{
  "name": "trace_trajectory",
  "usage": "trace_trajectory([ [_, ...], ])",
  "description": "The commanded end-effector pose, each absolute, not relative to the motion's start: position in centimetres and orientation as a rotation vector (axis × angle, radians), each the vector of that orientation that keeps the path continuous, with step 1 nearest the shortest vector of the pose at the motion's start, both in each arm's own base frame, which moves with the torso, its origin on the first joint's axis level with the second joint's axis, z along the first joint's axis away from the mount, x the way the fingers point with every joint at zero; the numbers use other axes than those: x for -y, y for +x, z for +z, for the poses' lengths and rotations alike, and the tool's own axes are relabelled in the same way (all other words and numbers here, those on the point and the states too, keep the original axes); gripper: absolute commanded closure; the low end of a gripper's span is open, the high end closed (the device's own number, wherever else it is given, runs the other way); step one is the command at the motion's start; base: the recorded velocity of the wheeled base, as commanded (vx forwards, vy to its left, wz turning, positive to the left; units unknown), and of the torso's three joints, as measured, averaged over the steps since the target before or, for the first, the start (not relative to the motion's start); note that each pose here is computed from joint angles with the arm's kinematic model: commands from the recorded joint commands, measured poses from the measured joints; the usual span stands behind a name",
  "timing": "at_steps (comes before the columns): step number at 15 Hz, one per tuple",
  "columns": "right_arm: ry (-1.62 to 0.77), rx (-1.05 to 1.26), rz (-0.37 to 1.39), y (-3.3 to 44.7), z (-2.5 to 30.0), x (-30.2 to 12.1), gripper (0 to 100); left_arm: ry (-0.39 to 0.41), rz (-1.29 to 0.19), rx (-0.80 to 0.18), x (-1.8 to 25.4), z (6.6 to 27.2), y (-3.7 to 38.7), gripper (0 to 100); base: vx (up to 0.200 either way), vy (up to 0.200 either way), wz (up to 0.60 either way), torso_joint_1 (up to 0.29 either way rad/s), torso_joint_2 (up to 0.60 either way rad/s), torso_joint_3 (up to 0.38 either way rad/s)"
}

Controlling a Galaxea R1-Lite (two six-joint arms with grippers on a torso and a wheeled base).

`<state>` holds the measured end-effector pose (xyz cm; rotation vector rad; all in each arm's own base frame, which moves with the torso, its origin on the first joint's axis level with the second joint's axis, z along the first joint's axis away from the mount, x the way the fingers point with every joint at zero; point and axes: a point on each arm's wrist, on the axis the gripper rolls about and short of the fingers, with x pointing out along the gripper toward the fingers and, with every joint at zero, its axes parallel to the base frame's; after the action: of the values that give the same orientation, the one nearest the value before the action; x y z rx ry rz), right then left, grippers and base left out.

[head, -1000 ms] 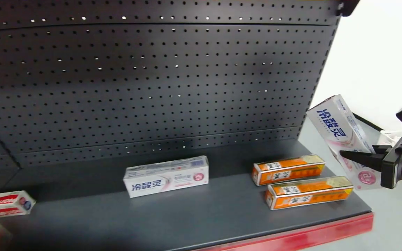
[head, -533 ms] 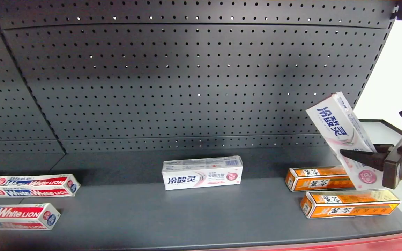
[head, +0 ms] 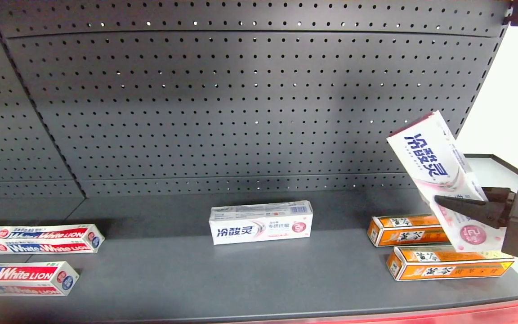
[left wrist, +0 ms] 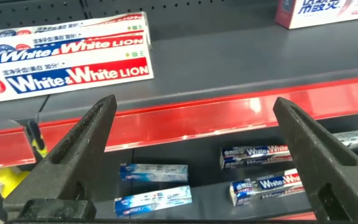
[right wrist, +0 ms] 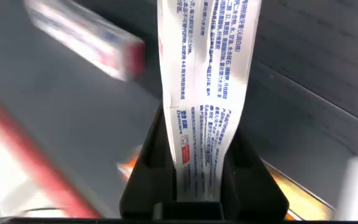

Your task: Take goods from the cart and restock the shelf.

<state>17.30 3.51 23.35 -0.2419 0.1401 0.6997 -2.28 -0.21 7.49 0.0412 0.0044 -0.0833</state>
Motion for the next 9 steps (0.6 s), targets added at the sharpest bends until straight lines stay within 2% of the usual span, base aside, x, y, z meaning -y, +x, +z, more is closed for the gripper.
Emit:
trace_trajectory([
  [1, -0.204, -0.113, 0.764, 16.6, 24.0, -4.1, 100, 0.041, -0.083, -0.004, 0.2, 7.5, -2.3, 0, 0.0, 0.0, 0.0, 0.0, 0.0, 0.0],
  [9, -0.096, -0.111, 0.785, 15.2, 25.6, -6.7, 100, 0.041, -0.083, -0.004, 0.2, 7.5, -2.3, 0, 0.0, 0.0, 0.0, 0.0, 0.0, 0.0],
])
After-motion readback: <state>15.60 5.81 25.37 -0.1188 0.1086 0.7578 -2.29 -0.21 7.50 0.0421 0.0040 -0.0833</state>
